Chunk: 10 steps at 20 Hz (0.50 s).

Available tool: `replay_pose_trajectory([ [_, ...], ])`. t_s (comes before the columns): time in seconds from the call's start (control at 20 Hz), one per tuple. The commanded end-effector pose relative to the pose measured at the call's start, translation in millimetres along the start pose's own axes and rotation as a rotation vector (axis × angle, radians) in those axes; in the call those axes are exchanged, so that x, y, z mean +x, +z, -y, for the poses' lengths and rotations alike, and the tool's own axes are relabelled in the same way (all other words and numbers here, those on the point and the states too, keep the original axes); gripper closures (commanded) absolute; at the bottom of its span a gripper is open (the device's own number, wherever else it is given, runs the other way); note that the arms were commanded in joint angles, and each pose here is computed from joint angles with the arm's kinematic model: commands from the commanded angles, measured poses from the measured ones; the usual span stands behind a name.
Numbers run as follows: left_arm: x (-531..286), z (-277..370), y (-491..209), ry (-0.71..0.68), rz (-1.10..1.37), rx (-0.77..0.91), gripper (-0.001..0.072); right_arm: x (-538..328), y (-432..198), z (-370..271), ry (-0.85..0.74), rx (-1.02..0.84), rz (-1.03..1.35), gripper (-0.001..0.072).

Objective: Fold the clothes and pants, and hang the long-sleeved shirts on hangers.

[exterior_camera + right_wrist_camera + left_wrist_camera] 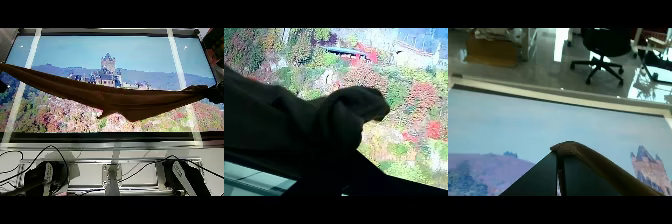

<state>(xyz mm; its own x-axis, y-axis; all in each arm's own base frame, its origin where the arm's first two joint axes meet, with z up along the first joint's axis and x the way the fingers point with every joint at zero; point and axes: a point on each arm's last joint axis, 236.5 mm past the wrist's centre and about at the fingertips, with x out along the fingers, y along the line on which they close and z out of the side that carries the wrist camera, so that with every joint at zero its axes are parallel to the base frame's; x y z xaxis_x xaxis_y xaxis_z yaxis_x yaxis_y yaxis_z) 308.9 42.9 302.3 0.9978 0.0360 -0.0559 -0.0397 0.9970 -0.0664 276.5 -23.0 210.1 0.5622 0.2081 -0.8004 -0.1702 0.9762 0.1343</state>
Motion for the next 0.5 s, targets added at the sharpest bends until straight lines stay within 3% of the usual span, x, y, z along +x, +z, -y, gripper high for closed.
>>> replay_pose_trajectory([
  [0.0, 1, 2, -18, -0.013, -0.07, -0.021, 0.0694, -2, 31, 19, -0.079, 0.001, 0.129, 0.0705],
  [0.3, 71, 28, -201, -0.201, -0.644, -0.204, 0.0693, 129, 56, 77, 0.078, 0.211, 0.048, 0.0703],
  [0.45, 98, 59, -276, -0.273, -0.812, -0.198, 0.0694, 211, 45, 97, 0.139, 0.315, -0.031, 0.0702],
])
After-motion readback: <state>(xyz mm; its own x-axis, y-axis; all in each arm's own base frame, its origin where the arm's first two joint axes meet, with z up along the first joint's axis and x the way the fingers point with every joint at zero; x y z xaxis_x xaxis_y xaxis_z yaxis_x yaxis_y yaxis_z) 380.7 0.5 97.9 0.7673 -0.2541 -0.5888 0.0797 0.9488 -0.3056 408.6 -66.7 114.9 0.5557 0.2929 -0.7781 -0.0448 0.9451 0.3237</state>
